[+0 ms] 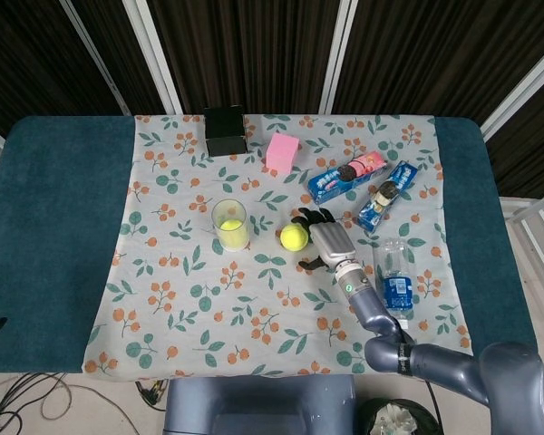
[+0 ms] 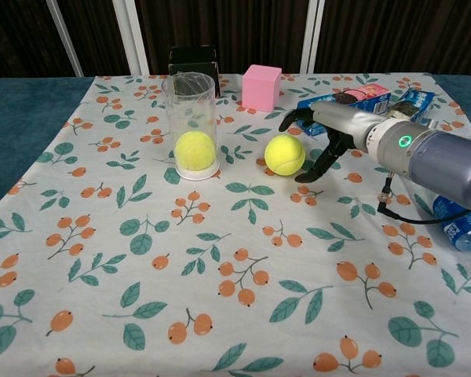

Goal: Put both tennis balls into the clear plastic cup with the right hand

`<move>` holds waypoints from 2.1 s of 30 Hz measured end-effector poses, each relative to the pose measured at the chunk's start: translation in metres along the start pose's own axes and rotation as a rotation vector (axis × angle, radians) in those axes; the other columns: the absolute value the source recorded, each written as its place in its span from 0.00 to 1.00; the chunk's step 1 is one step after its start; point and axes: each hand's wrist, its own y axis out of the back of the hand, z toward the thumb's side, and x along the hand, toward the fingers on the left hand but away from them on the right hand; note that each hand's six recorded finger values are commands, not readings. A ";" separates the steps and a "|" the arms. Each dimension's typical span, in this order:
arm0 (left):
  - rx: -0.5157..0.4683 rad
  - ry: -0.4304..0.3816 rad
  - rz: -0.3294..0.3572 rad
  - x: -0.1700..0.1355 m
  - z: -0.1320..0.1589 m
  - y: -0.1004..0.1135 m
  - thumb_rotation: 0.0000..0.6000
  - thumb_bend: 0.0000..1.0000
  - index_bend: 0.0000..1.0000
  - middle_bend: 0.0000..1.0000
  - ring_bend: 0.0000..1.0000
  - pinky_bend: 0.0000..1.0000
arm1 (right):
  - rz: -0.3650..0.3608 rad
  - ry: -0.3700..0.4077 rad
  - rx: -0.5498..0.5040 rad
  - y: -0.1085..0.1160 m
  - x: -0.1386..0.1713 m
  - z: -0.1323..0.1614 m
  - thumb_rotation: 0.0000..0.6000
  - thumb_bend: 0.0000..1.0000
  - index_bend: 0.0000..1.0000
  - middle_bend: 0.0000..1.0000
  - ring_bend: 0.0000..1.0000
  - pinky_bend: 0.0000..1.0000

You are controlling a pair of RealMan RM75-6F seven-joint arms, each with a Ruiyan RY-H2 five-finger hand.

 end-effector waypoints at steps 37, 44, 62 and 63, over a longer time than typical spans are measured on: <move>-0.011 0.018 -0.029 0.001 -0.004 0.000 1.00 0.03 0.10 0.00 0.00 0.05 | -0.158 -0.010 -0.008 0.016 -0.021 -0.001 1.00 0.59 0.66 0.47 0.66 0.67; -0.008 0.015 -0.031 0.000 -0.003 -0.001 1.00 0.03 0.10 0.00 0.00 0.05 | -0.201 -0.007 -0.079 0.054 -0.015 0.000 1.00 0.59 0.66 0.47 0.66 0.74; -0.011 0.022 -0.030 0.000 -0.004 0.000 1.00 0.03 0.10 0.00 0.00 0.05 | -0.231 0.053 -0.125 0.135 -0.030 0.078 1.00 0.59 0.66 0.47 0.66 0.85; -0.012 0.023 -0.030 0.000 -0.004 0.000 1.00 0.03 0.10 0.00 0.00 0.05 | -0.226 0.059 -0.125 0.134 -0.031 0.084 1.00 0.59 0.66 0.47 0.66 0.86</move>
